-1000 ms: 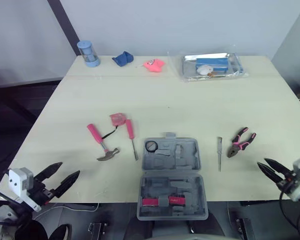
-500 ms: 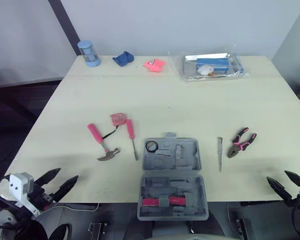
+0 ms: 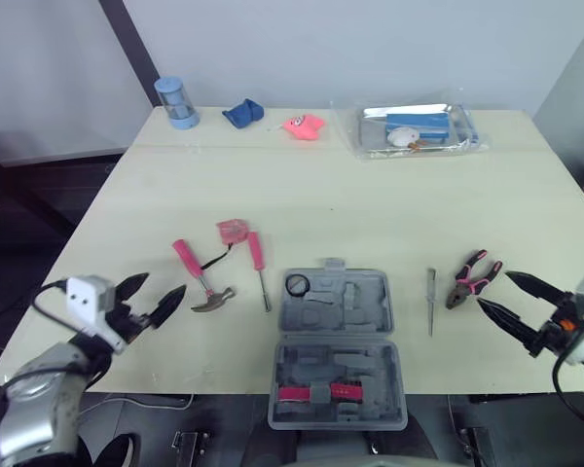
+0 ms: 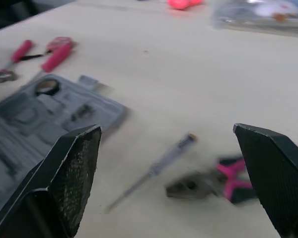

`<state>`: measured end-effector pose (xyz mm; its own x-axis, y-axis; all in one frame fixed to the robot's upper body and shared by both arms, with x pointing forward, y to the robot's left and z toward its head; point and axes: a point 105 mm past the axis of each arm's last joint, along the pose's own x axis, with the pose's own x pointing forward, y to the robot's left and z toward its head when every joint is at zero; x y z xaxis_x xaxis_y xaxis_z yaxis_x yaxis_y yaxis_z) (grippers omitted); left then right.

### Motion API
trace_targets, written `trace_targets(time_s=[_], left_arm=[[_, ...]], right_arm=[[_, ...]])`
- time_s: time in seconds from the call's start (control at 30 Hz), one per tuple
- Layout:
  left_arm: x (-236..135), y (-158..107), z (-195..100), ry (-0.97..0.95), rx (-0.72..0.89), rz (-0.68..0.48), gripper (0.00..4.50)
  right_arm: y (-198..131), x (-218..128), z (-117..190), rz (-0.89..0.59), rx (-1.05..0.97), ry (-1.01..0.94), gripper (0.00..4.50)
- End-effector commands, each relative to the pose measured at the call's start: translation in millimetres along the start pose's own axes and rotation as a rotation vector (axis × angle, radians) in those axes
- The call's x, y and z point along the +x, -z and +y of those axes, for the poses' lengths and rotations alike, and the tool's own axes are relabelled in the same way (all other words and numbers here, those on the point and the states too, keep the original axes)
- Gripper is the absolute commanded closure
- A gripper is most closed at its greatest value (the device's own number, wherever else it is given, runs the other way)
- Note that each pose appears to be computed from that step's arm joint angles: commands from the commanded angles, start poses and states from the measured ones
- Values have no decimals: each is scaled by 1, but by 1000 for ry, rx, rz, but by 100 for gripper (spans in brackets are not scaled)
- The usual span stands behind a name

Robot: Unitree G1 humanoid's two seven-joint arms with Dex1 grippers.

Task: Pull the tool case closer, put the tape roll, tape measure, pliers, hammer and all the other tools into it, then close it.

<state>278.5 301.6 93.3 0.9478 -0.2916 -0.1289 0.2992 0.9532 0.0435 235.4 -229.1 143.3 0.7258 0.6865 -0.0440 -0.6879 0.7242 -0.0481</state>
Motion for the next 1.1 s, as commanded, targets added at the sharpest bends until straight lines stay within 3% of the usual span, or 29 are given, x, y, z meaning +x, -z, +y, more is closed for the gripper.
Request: trace_targets(time_s=[0.03,0.33,0.57,1.03,1.1], left_arm=[[17,-13,-5,-57,34,-3,0],[68,-17,-23,-172,9,66,0],[94,3,-31,-184,-31,182,0],[111,17,-34,-198,-99,288,0],[113,17,-33,-207,-102,287,51]], right_arm=[[-21,9,12,-47,-58,-89,3],[-32,18,28,-84,-163,-261,3],[-38,22,29,-91,-209,-330,3],[-34,20,24,-86,-227,-328,3],[-33,20,25,-85,-228,-328,0]])
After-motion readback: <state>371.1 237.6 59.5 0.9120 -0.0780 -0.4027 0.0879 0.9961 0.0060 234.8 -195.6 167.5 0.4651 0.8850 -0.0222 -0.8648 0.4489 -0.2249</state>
